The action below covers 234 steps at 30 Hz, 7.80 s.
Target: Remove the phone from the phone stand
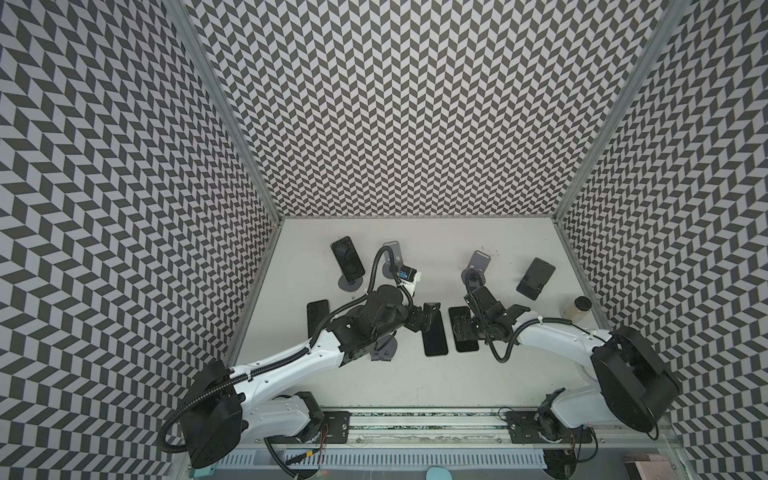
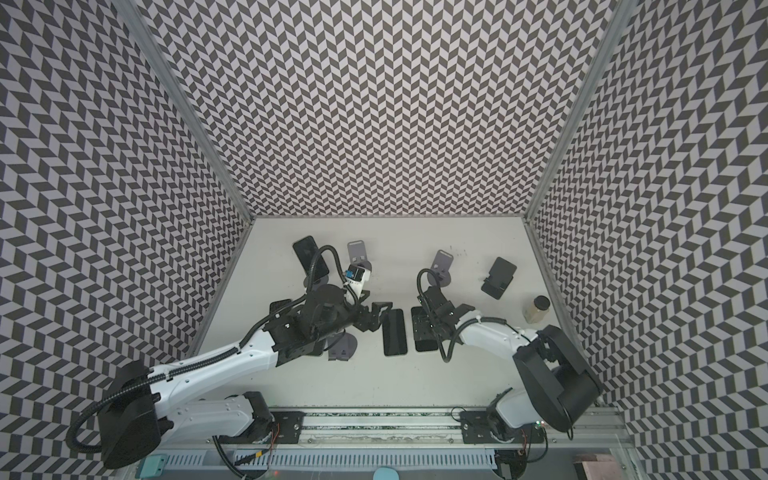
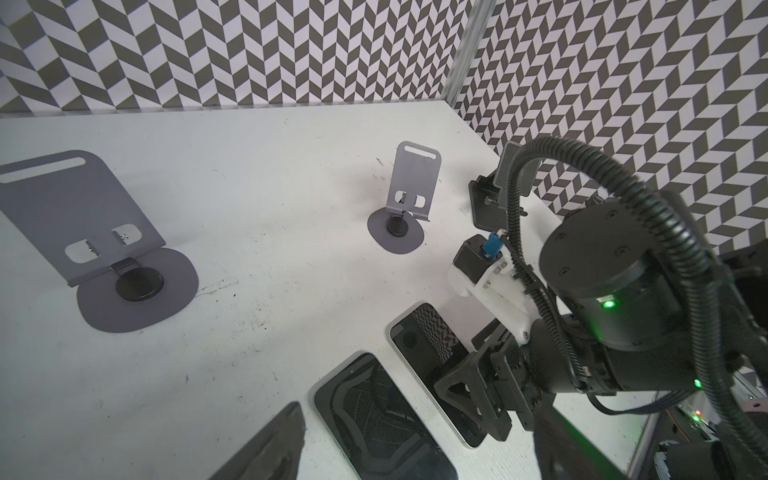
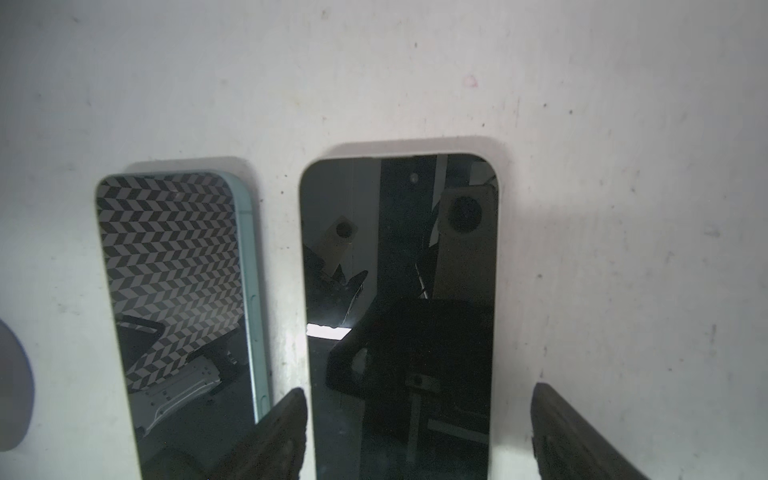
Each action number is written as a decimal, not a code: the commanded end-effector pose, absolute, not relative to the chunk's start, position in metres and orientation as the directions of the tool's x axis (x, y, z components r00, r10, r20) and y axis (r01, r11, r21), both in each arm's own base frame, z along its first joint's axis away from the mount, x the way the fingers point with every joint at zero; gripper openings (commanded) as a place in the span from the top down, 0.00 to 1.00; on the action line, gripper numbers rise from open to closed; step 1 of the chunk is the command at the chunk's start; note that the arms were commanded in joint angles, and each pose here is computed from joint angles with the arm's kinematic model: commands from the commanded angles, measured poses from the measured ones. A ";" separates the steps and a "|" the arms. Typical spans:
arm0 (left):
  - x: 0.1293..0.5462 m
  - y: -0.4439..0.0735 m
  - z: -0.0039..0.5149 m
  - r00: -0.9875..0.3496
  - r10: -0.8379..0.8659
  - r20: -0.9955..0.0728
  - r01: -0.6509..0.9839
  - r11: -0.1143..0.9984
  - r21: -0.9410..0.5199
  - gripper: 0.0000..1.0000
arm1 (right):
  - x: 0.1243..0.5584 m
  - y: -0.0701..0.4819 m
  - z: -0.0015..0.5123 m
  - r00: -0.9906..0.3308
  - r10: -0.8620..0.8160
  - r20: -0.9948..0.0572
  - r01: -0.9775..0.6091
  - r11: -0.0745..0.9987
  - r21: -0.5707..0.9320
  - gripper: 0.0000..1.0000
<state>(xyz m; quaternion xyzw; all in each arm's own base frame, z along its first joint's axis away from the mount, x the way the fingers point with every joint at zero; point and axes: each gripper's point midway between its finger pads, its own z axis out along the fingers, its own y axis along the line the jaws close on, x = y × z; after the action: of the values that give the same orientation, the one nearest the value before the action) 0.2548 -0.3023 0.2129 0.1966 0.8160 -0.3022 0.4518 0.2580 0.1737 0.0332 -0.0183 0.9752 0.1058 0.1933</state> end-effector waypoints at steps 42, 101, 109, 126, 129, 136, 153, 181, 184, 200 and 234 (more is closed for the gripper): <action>0.322 -0.312 0.244 -0.492 -0.035 -0.870 0.444 0.849 -0.286 0.13 | 0.274 0.164 0.171 -0.695 0.167 -0.700 -0.122 0.931 0.344 0.15; 0.406 -0.094 0.291 -0.269 -0.255 -0.929 -0.153 0.963 -0.220 0.09 | 0.325 0.244 0.360 -0.284 0.079 -0.956 -0.572 0.786 0.235 0.24; 0.411 -0.084 0.281 -0.297 -0.259 -0.919 -0.192 0.959 -0.208 0.07 | 0.330 0.280 0.340 -0.432 0.034 -0.901 -0.615 0.720 0.321 0.26; 0.440 -0.056 0.248 -0.326 -0.333 -0.885 -0.376 0.904 -0.202 0.07 | 0.315 0.326 0.331 -0.525 -0.044 -0.850 -0.670 0.637 0.381 0.27; 0.444 -0.054 0.241 -0.336 -0.329 -0.883 -0.398 0.899 -0.183 0.07 | 0.311 0.327 0.329 -0.529 -0.059 -0.846 -0.674 0.635 0.377 0.27; 0.452 -0.054 0.230 -0.354 -0.322 -0.878 -0.420 0.894 -0.158 0.06 | 0.303 0.325 0.326 -0.528 -0.077 -0.846 -0.686 0.625 0.372 0.27; 0.461 -0.058 0.200 -0.405 -0.323 -0.855 -0.435 0.891 -0.130 0.04 | 0.294 0.327 0.329 -0.513 -0.074 -0.855 -0.711 0.595 0.375 0.27; 0.483 -0.057 0.175 -0.461 -0.289 -0.839 -0.487 0.873 -0.034 0.03 | 0.291 0.323 0.330 -0.483 -0.084 -0.871 -0.725 0.596 0.345 0.27; 0.485 -0.057 0.173 -0.467 -0.283 -0.838 -0.488 0.873 -0.023 0.04 | 0.291 0.322 0.329 -0.481 -0.086 -0.872 -0.726 0.597 0.341 0.27; 0.486 -0.049 0.159 -0.480 -0.253 -0.840 -0.510 0.859 0.033 0.11 | 0.289 0.320 0.329 -0.477 -0.087 -0.874 -0.728 0.596 0.338 0.27; 0.483 -0.044 0.151 -0.488 -0.278 -0.828 -0.507 0.862 0.009 0.27 | 0.288 0.319 0.333 -0.477 -0.076 -0.875 -0.726 0.594 0.345 0.28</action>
<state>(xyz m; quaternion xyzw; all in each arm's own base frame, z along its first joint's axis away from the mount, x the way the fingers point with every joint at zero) 0.4846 -0.0495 0.1405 -0.2143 0.8627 0.1307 0.4390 0.2922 0.3196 0.3092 -0.2548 0.8003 0.3547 0.4107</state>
